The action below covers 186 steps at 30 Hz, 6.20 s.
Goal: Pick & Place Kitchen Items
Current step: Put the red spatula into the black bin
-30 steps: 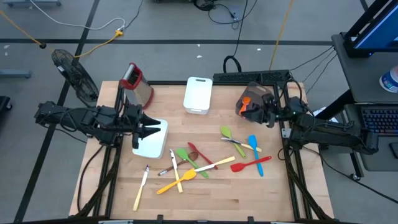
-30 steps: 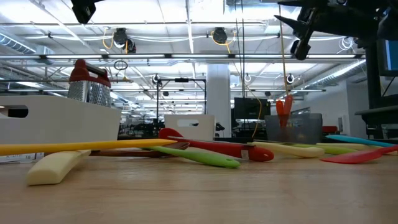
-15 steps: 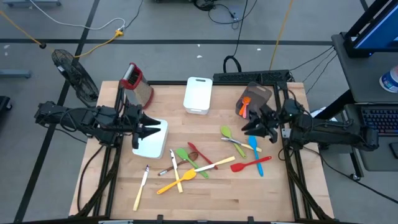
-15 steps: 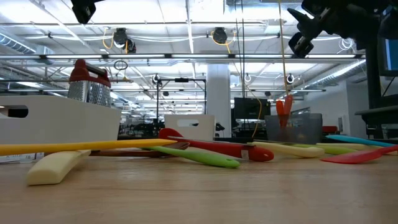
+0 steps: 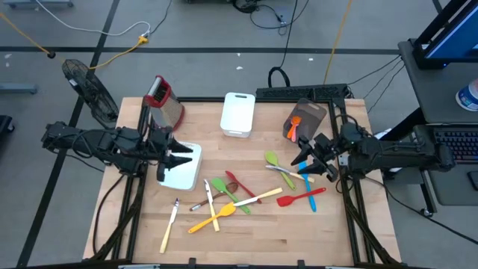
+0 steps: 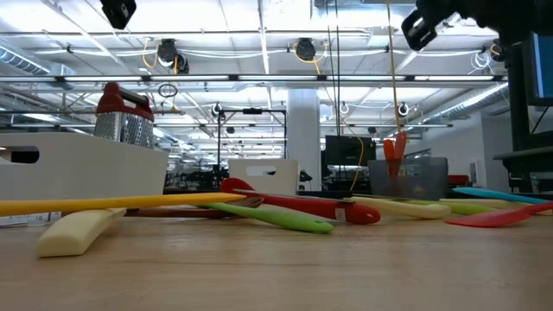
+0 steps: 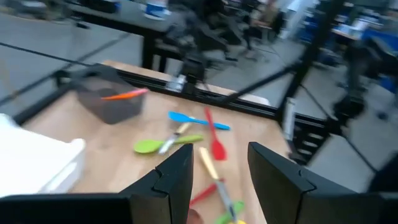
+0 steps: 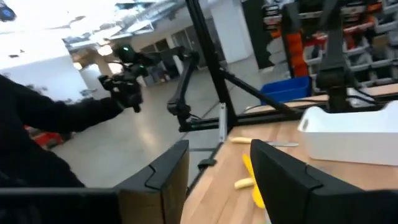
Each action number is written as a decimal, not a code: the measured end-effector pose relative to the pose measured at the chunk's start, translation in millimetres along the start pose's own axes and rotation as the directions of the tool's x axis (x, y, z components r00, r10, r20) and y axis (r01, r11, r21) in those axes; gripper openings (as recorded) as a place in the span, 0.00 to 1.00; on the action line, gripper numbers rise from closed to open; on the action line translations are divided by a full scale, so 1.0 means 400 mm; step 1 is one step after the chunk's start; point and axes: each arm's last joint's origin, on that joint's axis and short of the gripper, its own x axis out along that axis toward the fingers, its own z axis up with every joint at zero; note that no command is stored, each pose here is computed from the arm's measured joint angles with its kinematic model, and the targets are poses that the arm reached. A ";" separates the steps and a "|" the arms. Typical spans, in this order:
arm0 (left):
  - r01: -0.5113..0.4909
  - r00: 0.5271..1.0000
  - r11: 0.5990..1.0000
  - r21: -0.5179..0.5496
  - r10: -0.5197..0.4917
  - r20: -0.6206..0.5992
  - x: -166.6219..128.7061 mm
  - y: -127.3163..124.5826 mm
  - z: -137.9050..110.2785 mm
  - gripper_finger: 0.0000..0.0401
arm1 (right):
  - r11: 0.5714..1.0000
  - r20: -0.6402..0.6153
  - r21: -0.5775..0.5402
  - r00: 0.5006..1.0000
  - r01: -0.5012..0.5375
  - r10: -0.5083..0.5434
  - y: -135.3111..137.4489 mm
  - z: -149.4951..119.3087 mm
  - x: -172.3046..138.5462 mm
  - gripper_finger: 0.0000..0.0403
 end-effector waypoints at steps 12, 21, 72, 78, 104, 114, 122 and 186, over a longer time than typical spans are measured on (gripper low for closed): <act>0.092 0.996 0.995 0.035 -0.092 0.009 0.023 0.013 -0.089 0.39 | 0.982 -0.295 -0.081 0.937 0.171 -0.187 0.034 0.018 0.028 0.42; 0.142 0.989 0.989 0.041 -0.143 0.045 -0.005 0.036 -0.161 0.39 | 0.966 -0.503 -0.096 0.825 0.241 -0.256 0.054 -0.003 0.073 0.42; 0.141 0.989 0.989 0.047 -0.142 0.037 -0.085 0.054 -0.179 0.39 | 0.969 -0.951 -0.202 0.207 0.140 -0.229 0.059 -0.318 0.140 0.42; 0.141 0.989 0.989 0.045 -0.142 0.037 -0.085 0.054 -0.179 0.39 | 0.970 -0.956 -0.206 0.183 0.131 -0.228 0.047 -0.358 0.148 0.42; 0.141 0.989 0.989 0.039 -0.142 0.037 -0.085 0.054 -0.179 0.39 | 0.979 -0.954 -0.135 0.246 0.151 -0.170 0.045 -0.370 0.163 0.06; 0.140 0.989 0.989 0.039 -0.141 0.037 -0.085 0.054 -0.179 0.39 | 0.971 -0.921 -0.092 0.351 0.221 -0.167 0.061 -0.327 0.159 0.07; 0.147 0.986 0.988 0.054 -0.151 0.072 -0.086 0.052 -0.170 0.39 | 0.913 -0.843 0.067 0.513 0.402 -0.164 0.080 -0.259 0.145 0.06; 0.065 0.998 0.982 0.178 -0.066 0.002 -0.084 0.062 -0.190 0.39 | -0.184 -0.159 0.982 0.314 -0.052 -0.936 -0.152 -0.088 -0.125 0.04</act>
